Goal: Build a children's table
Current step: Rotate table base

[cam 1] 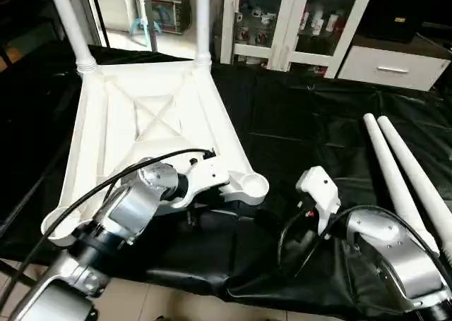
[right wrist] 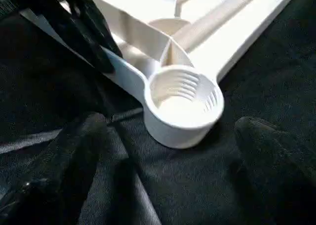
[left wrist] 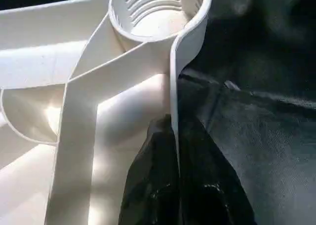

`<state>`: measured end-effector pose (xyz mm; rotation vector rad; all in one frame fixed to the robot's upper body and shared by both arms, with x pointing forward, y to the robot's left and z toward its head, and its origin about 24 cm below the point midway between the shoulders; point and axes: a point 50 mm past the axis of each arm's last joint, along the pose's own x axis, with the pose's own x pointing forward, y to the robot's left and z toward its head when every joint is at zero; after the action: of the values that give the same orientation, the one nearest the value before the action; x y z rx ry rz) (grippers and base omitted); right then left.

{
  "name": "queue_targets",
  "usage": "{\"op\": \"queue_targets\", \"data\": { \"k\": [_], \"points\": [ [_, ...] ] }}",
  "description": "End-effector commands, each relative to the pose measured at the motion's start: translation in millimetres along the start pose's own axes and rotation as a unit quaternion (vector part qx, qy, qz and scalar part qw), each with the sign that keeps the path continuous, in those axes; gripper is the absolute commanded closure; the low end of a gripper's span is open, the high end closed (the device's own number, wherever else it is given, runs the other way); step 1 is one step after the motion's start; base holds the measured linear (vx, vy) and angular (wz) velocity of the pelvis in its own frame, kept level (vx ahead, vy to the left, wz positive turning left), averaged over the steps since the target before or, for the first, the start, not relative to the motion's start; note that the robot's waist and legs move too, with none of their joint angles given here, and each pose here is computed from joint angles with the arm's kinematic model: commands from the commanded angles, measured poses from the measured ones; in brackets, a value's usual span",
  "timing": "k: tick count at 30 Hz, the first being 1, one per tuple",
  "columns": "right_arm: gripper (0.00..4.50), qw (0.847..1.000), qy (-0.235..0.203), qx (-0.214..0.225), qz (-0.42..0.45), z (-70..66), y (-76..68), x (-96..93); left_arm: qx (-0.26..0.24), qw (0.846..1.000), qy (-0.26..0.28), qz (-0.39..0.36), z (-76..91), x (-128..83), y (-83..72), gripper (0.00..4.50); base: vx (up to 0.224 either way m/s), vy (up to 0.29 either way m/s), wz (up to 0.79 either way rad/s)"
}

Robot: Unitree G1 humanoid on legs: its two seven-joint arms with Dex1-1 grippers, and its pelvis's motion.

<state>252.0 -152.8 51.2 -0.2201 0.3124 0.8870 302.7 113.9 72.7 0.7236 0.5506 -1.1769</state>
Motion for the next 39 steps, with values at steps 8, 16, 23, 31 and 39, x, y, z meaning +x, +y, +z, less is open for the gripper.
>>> {"op": "queue_targets", "data": {
  "k": [8, 16, 23, 31, 39],
  "points": [
    [0.00, 1.000, -0.011, 0.002, -0.022, 4.3, -5.5, -5.5, -0.082, 0.996, -0.025, 0.027, -0.5, 4, -5.3, 4.02, 0.000, 0.000, 0.00],
    [0.00, 0.999, -0.015, 0.005, -0.030, 4.8, -9.0, -7.5, -0.099, 0.992, -0.075, 0.020, 20.8, 4, -7.8, 3.40, 0.000, 0.000, 0.00],
    [0.00, 0.999, -0.021, 0.014, -0.042, 3.7, -9.5, -10.8, -0.091, 0.993, -0.073, 0.017, 20.8, -3, -9.1, 2.83, 0.000, 0.000, 0.00],
    [0.00, 0.981, -0.081, 0.063, -0.166, 27.4, -35.8, -19.7, -0.084, 0.972, -0.214, 0.047, 35.0, -43, 7.3, 2.83, 0.000, 0.000, 0.00],
    [0.00, 0.935, 0.028, 0.097, -0.340, 29.5, -78.7, -41.6, -0.140, 0.941, -0.271, 0.150, 38.3, -48, 19.5, 2.83, 0.000, 0.000, 0.00]
  ]
}}
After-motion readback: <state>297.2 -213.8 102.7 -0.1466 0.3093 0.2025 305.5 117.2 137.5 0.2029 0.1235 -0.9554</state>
